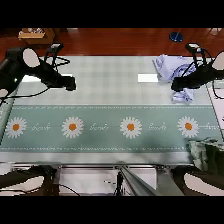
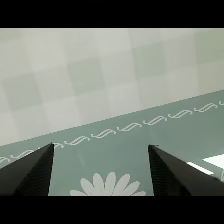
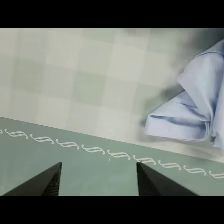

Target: Fold the shirts.

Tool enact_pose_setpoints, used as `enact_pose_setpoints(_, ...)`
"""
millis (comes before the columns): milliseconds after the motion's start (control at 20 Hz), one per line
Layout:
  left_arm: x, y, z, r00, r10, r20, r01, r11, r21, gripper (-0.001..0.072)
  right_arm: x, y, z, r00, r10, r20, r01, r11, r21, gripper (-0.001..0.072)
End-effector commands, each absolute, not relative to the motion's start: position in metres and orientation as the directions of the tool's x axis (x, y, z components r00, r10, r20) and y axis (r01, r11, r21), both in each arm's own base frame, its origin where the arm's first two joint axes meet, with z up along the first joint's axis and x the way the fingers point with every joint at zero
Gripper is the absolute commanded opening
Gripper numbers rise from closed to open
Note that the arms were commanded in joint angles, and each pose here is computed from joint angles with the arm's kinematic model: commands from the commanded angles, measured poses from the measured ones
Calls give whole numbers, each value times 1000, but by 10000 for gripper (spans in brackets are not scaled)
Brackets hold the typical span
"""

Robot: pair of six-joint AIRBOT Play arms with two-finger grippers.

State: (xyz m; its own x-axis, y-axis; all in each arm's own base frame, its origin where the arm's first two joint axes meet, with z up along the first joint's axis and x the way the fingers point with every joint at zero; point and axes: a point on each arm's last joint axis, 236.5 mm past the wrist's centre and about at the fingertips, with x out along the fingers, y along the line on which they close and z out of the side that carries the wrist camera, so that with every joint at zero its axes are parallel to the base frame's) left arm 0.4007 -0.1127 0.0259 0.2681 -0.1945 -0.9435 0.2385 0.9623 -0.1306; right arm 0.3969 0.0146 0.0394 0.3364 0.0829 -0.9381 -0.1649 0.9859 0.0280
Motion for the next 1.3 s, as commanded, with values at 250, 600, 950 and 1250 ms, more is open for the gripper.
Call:
enact_pose_setpoints(250,401,-113,26,268,-195,-943,239,962,-131,719,397,15,39,335,83,-938,-165,986,28,549)
enact_pose_setpoints(600,401,-113,26,268,-195,-943,239,962,-131,719,397,15,39,335,83,-938,-165,986,28,549)
enact_pose_setpoints(950,401,-113,26,269,-195,-943,239,962,-131,719,400,15,40,349,83,-933,-164,986,26,549)
enact_pose_setpoints(1250,408,-114,28,301,-199,-933,235,963,-130,719,433,12,55,488,73,-870,-151,988,-2,548)
